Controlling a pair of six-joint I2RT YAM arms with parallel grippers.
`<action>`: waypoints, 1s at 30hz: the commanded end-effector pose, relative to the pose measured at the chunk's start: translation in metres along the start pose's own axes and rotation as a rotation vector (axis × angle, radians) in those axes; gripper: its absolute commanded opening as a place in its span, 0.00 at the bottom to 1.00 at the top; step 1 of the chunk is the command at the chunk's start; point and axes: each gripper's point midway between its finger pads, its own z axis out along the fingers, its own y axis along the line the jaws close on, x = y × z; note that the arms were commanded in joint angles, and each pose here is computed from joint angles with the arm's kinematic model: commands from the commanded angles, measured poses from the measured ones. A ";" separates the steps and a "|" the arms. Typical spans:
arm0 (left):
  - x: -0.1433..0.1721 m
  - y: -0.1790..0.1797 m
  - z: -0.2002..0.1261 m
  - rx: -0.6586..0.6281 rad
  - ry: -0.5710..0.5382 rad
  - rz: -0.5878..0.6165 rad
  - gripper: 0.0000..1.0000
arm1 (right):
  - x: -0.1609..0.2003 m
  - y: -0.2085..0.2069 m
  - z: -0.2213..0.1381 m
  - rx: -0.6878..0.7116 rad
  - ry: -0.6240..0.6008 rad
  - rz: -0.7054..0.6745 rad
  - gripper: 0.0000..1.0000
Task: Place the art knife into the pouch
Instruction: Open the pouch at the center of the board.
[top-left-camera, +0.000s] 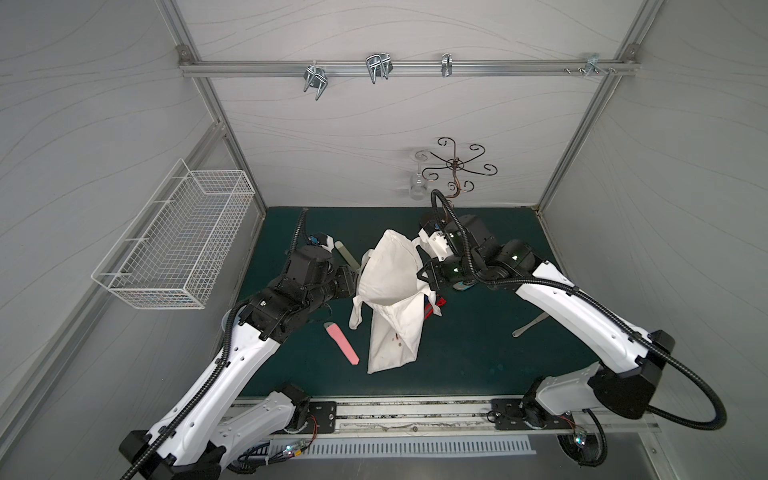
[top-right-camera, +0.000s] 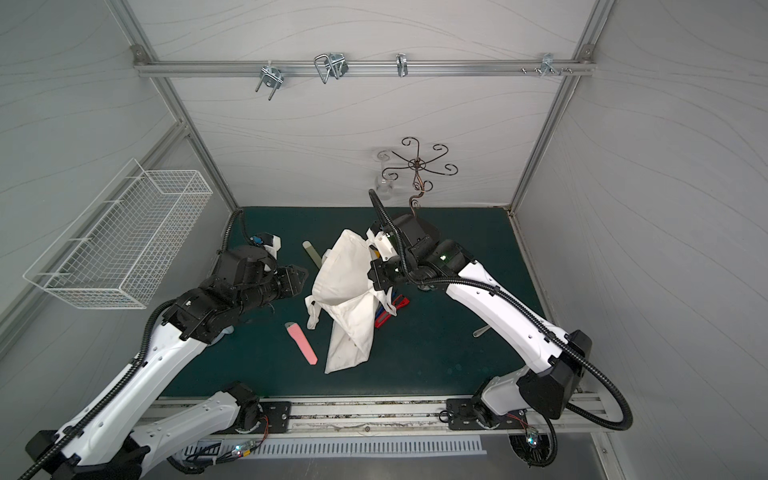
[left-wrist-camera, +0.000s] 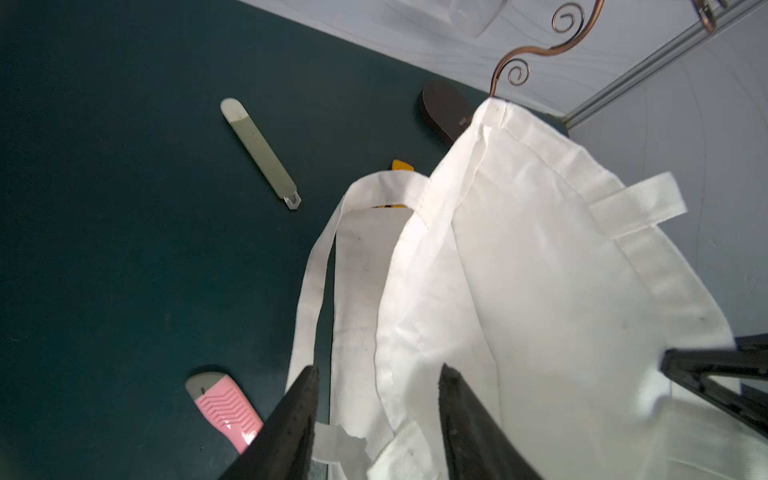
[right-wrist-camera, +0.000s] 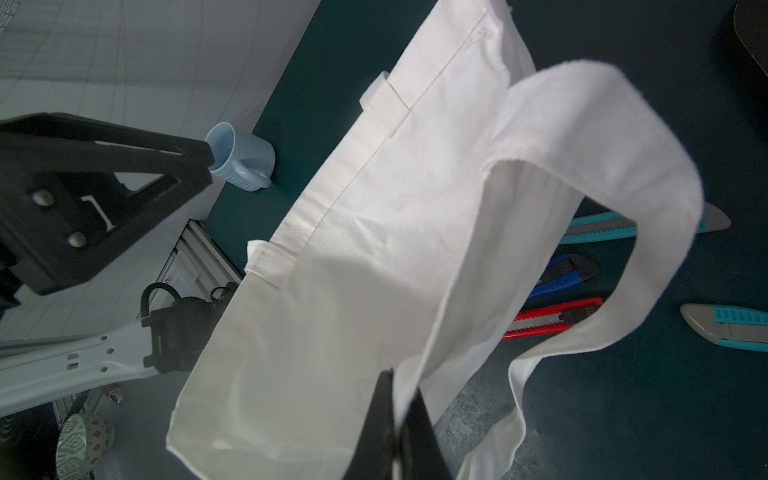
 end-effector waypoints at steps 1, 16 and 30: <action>0.000 -0.013 0.010 0.105 0.010 -0.040 0.51 | -0.006 -0.001 -0.006 0.018 -0.014 -0.020 0.00; 0.019 -0.020 0.052 0.200 0.055 -0.057 0.56 | -0.006 -0.003 -0.009 0.036 -0.008 -0.029 0.00; -0.043 -0.059 0.056 0.311 -0.022 -0.053 0.00 | -0.013 -0.017 -0.005 0.081 0.003 -0.036 0.00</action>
